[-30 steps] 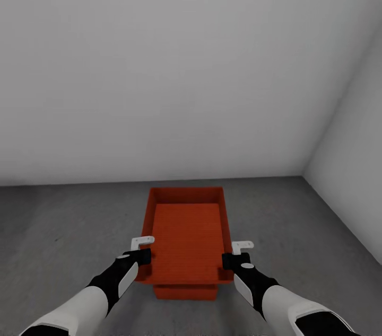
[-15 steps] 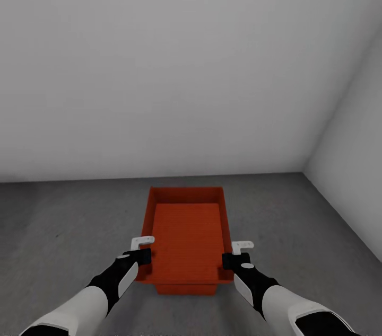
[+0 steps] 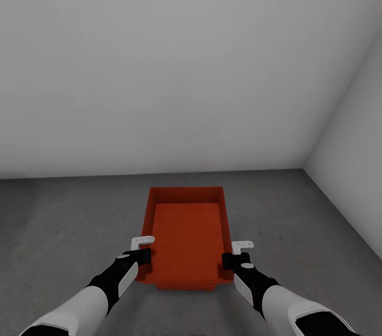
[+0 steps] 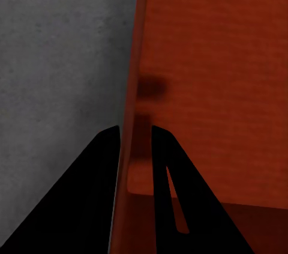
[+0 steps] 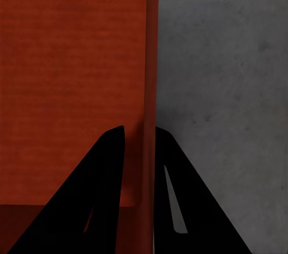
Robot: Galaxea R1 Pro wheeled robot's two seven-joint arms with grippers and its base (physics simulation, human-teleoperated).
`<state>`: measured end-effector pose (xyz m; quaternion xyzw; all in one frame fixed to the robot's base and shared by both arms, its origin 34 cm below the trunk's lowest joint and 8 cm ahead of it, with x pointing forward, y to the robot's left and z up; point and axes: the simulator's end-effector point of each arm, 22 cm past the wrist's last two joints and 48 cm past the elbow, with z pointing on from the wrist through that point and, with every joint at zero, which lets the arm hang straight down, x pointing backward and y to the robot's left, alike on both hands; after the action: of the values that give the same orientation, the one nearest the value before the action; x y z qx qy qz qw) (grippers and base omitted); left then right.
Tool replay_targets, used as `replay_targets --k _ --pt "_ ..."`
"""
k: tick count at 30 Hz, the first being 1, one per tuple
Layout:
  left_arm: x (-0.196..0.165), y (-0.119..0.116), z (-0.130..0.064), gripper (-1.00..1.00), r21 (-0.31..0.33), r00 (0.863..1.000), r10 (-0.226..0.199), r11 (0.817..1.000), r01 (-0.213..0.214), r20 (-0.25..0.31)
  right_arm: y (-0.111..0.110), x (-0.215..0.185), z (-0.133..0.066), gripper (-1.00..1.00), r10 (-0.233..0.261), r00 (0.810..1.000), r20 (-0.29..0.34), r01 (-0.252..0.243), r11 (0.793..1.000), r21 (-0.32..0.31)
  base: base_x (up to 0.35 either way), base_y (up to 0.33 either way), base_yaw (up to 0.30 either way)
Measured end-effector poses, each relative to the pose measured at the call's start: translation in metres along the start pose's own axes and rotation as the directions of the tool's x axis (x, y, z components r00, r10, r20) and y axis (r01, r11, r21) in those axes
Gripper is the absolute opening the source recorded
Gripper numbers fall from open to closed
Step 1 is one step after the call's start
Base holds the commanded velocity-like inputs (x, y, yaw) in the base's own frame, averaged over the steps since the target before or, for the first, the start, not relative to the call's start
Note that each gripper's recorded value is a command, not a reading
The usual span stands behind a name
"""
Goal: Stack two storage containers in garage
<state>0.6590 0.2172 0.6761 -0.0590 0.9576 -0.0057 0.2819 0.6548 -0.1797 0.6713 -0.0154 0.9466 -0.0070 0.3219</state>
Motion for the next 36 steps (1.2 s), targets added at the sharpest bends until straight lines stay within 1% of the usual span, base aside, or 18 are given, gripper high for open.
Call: replay_targets --k 13,36 --pt "0.010 0.001 0.006 -1.00 -0.001 1.000 0.000 1.000 0.000 -0.017 0.000 0.010 0.005 -1.00 -0.001 1.000 -0.017 0.001 1.000 -0.001 0.000 0.000 0.000" --pt "0.011 0.001 0.006 -1.00 -0.003 1.000 0.000 1.000 -0.001 -0.022 0.000 0.011 0.005 -1.00 0.000 1.000 -0.022 0.000 1.000 -0.001 0.000 0.000 0.000"
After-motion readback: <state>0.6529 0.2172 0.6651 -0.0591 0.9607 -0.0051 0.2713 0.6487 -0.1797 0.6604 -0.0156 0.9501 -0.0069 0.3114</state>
